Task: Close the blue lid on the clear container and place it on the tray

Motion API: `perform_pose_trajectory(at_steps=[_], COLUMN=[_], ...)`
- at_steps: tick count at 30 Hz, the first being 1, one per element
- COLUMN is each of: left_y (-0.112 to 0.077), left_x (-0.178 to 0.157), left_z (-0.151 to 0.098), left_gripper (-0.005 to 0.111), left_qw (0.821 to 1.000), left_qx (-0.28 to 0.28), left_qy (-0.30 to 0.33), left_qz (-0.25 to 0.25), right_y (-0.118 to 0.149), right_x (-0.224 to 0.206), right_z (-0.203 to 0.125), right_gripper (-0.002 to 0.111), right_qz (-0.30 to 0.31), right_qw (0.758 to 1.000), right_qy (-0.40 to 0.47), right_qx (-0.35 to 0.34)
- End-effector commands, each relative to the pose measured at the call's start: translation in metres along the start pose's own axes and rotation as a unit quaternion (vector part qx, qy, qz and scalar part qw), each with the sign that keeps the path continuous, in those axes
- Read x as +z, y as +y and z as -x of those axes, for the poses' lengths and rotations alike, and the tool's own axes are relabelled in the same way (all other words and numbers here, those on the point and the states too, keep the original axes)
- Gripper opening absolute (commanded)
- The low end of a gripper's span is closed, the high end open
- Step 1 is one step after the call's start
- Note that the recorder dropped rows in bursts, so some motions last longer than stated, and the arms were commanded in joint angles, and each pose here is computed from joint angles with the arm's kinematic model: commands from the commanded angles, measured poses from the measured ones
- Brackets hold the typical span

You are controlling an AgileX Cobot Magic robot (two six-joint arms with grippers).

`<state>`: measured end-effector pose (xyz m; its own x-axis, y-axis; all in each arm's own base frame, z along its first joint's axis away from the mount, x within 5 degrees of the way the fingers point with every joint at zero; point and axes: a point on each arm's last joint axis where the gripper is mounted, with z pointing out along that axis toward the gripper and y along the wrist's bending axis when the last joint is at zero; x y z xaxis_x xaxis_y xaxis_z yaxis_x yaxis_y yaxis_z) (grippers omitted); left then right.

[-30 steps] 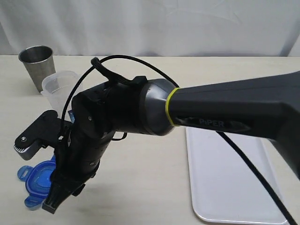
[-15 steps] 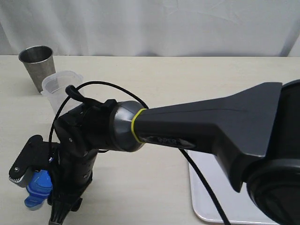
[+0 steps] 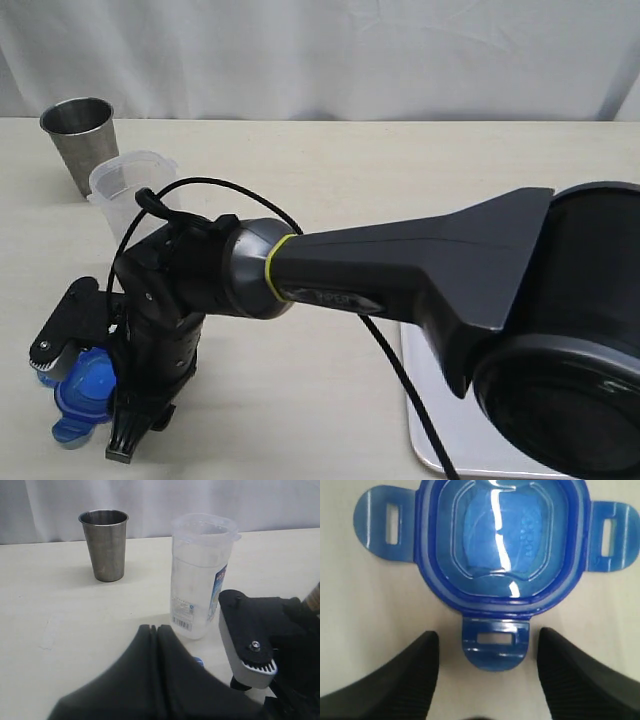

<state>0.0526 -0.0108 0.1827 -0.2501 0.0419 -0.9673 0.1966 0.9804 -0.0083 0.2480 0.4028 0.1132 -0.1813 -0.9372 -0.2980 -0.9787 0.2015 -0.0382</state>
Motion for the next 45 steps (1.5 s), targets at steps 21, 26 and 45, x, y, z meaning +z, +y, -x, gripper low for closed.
perform_pose_trajectory(at_steps=[21, 26, 45], left_y=[0.000, 0.000, 0.000], left_x=[0.000, 0.000, 0.000], left_z=[0.001, 0.001, 0.001], left_gripper=[0.000, 0.000, 0.000], left_qw=[1.000, 1.000, 1.000], left_qx=[-0.002, -0.002, -0.002], left_qy=[-0.006, -0.006, -0.006], left_qz=[0.002, 0.002, 0.002], right_y=[0.012, 0.031, -0.024], right_x=[-0.086, -0.128, -0.230], right_z=[0.008, 0.011, 0.011], right_gripper=[0.004, 0.004, 0.004], right_qz=[-0.006, -0.122, -0.462], right_qw=[0.999, 0.989, 0.856], right_qy=[0.014, 0.024, -0.007], right_qx=[-0.043, -0.083, -0.232])
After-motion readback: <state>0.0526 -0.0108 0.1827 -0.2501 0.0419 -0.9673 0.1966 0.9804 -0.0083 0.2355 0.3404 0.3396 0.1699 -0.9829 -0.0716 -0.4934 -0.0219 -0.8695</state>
